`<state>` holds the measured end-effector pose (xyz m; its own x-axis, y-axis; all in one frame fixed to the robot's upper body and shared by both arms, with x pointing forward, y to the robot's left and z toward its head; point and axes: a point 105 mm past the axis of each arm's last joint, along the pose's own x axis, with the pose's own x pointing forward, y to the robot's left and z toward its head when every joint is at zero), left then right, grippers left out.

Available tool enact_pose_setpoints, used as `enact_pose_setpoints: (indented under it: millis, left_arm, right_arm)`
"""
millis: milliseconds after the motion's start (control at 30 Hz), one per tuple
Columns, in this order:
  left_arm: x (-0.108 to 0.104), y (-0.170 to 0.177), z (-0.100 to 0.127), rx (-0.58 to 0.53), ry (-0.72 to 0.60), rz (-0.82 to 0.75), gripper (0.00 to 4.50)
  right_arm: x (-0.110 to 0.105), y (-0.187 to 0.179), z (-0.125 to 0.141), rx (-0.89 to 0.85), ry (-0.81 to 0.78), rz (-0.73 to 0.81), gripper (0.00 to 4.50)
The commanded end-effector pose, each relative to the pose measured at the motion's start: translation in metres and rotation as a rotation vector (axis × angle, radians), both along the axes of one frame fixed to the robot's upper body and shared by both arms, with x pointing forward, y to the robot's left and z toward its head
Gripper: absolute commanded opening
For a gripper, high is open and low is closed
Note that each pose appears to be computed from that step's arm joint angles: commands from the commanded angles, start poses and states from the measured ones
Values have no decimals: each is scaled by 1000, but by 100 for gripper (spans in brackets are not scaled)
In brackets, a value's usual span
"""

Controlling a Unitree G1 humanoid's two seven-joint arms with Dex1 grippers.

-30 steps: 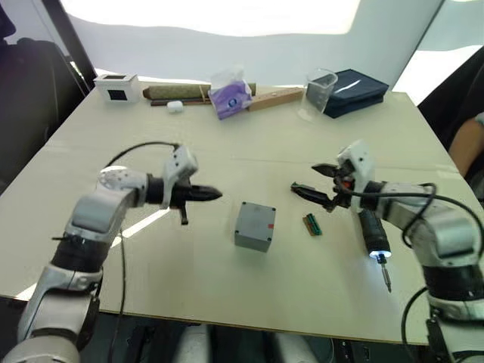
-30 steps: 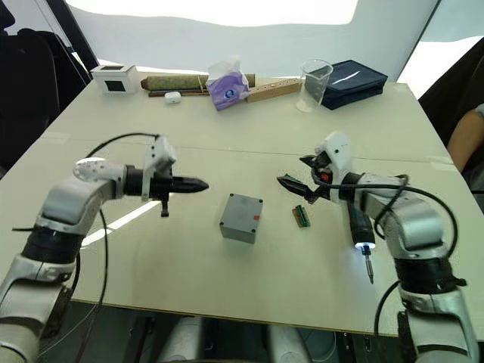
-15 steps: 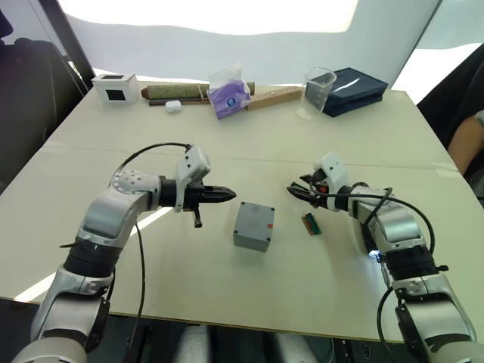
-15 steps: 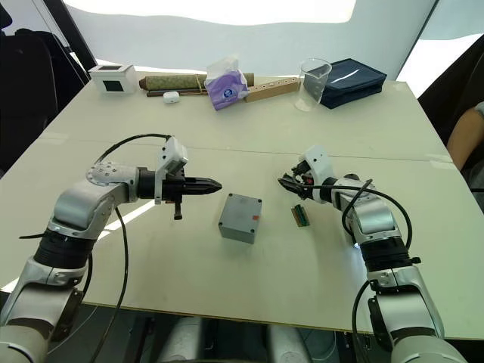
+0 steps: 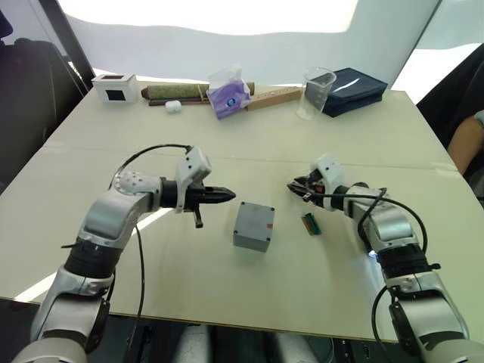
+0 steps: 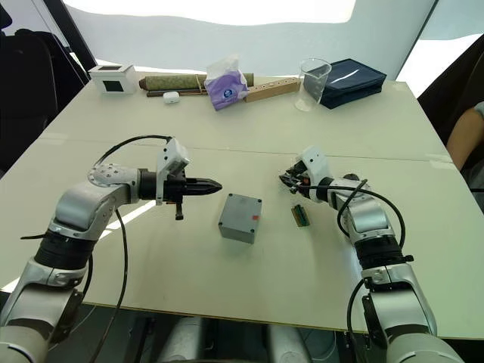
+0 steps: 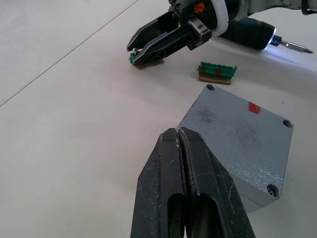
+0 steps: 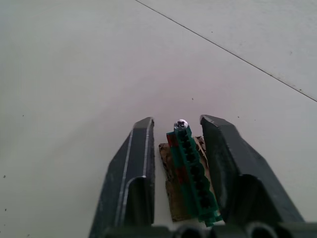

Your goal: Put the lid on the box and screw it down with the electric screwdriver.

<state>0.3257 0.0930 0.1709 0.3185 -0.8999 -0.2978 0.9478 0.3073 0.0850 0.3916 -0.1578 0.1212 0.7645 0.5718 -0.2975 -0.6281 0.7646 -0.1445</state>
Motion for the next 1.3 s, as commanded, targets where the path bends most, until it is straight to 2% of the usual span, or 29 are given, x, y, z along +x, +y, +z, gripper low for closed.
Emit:
enact_pose_setpoints:
  millis: [33,333,833,900,1100,1300]
  left_arm:
    - [-4,-3,6,4,-41,-26,0]
    - [-5,-5,4,6,-35,-28,0]
    - [-4,-4,5,-7,-32,-29,0]
    - [-4,-5,5,-6,-32,-31,0]
    - [-5,-9,3,-13,-29,-40,0]
    - [-4,-10,2,-12,-28,-40,0]
  right_arm:
    - [4,1,21,15,-74,5,3]
    - [1,0,23,13,-88,14,3]
    - [-9,-2,60,58,-213,47,3]
    - [-11,-1,58,52,-207,45,3]
    - [-5,-12,28,15,-137,-32,3]
    - [-6,-16,3,-85,-105,-62,3]
